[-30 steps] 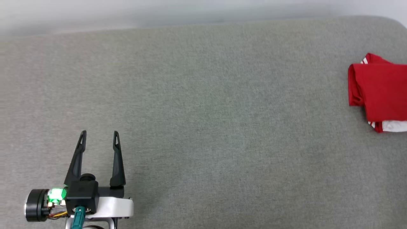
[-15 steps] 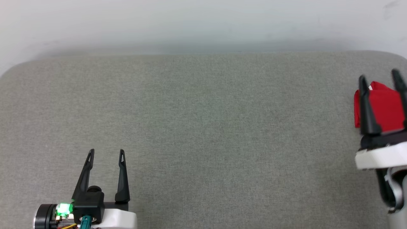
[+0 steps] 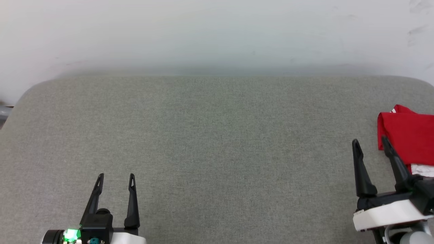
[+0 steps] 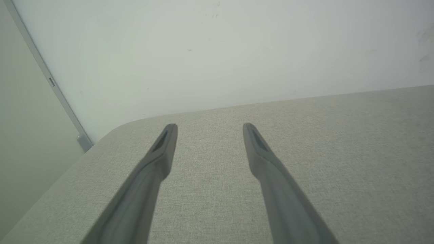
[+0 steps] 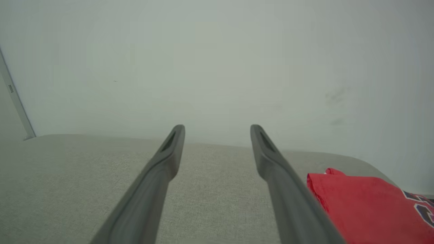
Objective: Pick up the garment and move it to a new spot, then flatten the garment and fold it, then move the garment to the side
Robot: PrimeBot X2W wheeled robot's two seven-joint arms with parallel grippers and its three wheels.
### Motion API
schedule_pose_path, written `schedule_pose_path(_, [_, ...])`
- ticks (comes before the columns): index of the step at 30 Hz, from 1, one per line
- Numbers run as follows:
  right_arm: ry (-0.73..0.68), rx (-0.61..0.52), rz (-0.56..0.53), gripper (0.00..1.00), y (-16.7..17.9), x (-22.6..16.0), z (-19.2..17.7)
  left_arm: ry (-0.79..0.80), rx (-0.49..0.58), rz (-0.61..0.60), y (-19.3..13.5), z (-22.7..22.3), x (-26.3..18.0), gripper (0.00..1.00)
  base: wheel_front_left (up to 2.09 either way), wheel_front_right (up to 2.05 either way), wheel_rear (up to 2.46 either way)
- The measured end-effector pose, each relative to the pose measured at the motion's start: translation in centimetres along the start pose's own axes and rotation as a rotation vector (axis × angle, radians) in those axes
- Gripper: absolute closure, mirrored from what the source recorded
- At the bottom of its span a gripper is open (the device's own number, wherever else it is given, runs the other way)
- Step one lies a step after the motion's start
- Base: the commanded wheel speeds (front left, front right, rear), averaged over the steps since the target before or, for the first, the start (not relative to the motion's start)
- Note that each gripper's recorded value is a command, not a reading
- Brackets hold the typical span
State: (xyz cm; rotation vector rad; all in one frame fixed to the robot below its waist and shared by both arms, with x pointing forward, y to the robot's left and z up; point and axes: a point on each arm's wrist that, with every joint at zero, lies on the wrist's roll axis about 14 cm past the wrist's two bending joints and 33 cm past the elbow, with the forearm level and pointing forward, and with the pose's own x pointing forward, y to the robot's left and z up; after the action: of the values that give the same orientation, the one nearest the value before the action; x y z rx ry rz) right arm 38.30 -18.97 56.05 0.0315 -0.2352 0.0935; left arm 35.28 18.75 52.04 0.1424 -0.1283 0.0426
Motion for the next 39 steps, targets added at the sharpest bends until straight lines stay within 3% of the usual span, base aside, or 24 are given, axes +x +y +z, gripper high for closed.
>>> schedule_pose_path(14, [0.089, 0.059, -0.035, 0.00, 0.6, -4.1, -2.5, 0.008, -0.031, -0.004, 0.0, 0.0, -1.6, 0.00, 0.00, 0.00, 0.00])
schedule_pose_path(32, [0.117, 0.072, -0.051, 0.00, 0.6, -5.0, -3.1, 0.014, -0.050, -0.013, -0.1, -0.2, -1.6, 0.00, 0.00, 0.00, 0.00])
schedule_pose_path(33, [0.120, 0.072, -0.051, 1.00, 0.6, -5.0, -3.2, 0.017, -0.051, -0.013, -0.1, -0.3, -1.6, 1.00, 0.00, 0.00, 0.00])
schedule_pose_path(37, [0.160, 0.079, -0.055, 1.00, 0.6, -5.5, -4.3, 0.062, -0.054, -0.016, -0.4, -1.6, -2.1, 1.00, 0.00, 0.00, 0.00])
schedule_pose_path(39, [0.185, 0.136, -0.076, 1.00, 0.5, -5.9, -5.1, 0.100, -0.117, -0.003, -0.3, -2.4, -2.4, 1.00, 0.00, 0.00, 0.00])
